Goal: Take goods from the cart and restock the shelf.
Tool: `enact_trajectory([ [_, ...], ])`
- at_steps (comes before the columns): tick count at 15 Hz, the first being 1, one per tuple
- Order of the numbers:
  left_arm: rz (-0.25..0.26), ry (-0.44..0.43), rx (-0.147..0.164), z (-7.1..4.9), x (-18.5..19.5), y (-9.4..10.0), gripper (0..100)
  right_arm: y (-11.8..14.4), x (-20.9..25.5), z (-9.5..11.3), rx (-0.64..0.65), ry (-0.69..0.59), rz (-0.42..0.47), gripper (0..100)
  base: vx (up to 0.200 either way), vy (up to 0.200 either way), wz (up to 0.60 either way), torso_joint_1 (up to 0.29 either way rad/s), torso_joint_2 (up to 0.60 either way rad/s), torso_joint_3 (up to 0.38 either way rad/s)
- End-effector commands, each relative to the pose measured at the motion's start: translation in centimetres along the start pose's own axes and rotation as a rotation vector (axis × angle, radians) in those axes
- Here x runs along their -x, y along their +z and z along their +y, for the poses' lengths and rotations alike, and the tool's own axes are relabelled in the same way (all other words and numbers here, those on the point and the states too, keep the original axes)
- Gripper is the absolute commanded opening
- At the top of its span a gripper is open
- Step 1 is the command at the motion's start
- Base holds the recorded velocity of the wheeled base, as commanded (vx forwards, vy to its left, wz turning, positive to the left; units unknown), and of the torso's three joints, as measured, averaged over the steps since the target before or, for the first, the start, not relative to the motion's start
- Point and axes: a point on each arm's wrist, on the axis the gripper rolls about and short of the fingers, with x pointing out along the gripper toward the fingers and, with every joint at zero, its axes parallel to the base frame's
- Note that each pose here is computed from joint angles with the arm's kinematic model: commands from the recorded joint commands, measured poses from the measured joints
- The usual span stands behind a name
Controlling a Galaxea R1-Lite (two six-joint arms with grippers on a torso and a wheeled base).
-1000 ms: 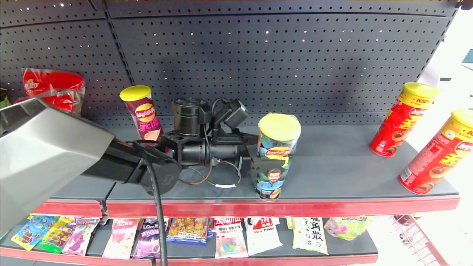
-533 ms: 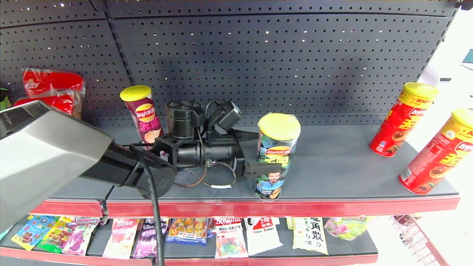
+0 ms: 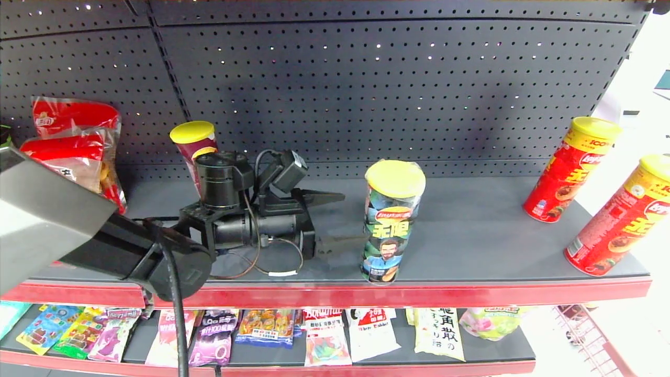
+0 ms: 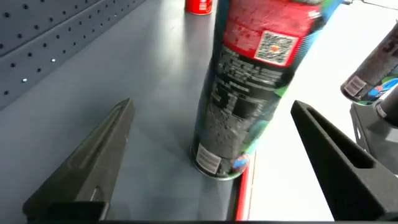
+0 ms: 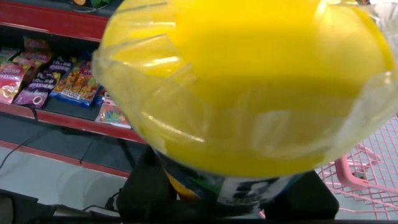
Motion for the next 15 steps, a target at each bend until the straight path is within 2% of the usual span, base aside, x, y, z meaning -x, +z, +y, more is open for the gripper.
enact_trajectory([
  [1,-0.005,0.007,-0.001,-1.3,1.7,0.9,100,0.0,0.0,0.0,0.0,0.002,0.003,0,0.0,0.0,0.0,0.0,0.0,0.0],
  [3,0.007,0.012,0.027,-2.9,3.4,1.0,100,0.0,0.0,0.0,0.0,0.002,0.003,0,0.0,0.0,0.0,0.0,0.0,0.0],
  [4,0.029,0.111,0.049,-5.3,6.0,1.2,100,-0.1,-0.1,0.0,0.0,0.005,0.006,0,0.0,0.0,0.0,0.0,0.0,0.0],
  [5,0.038,0.243,0.055,-6.5,7.4,1.4,100,-0.1,-0.1,0.0,0.0,0.01,0.005,0,0.0,0.0,0.0,0.0,0.0,0.0],
  [6,0.039,0.374,0.065,-7.4,8.6,1.6,100,-0.1,-0.1,0.0,0.0,0.01,0.007,0,0.0,0.0,0.0,0.0,0.0,0.0],
  [7,0.021,0.457,0.066,-8.3,9.8,2.1,100,-0.1,-0.1,0.0,0.0,0.01,0.005,0,0.0,0.0,0.0,0.0,0.0,0.0],
  [9,-0.014,0.636,0.049,-9.9,12.1,3.0,100,0.1,0.0,0.0,0.001,0.006,0.0,0,0.0,0.0,0.0,0.0,0.0,0.0],
  [10,-0.013,0.816,0.035,-10.2,13.1,3.4,100,0.1,0.0,0.0,0.001,0.003,-0.002,0,0.0,0.0,0.0,0.0,0.0,0.0],
  [11,0.018,1.07,0.006,-10.4,14.1,3.6,100,0.2,0.0,0.0,0.002,-0.004,0.005,0,0.0,0.0,0.0,0.0,0.0,0.0],
  [12,0.035,1.25,0.002,-10.7,14.9,3.8,100,0.3,0.0,-0.1,0.0,-0.029,0.012,0,0.0,0.0,0.0,0.0,0.0,0.0],
  [13,0.035,1.327,0.008,-11.3,15.6,3.8,100,0.6,-0.2,-0.2,0.0,-0.071,0.029,0,0.0,0.0,0.0,0.0,0.0,0.0],
  [15,-0.004,1.33,0.006,-13.0,17.3,3.7,100,0.8,-0.3,-0.3,0.003,-0.04,0.046,0,0.0,0.0,0.0,0.0,0.0,0.0],
])
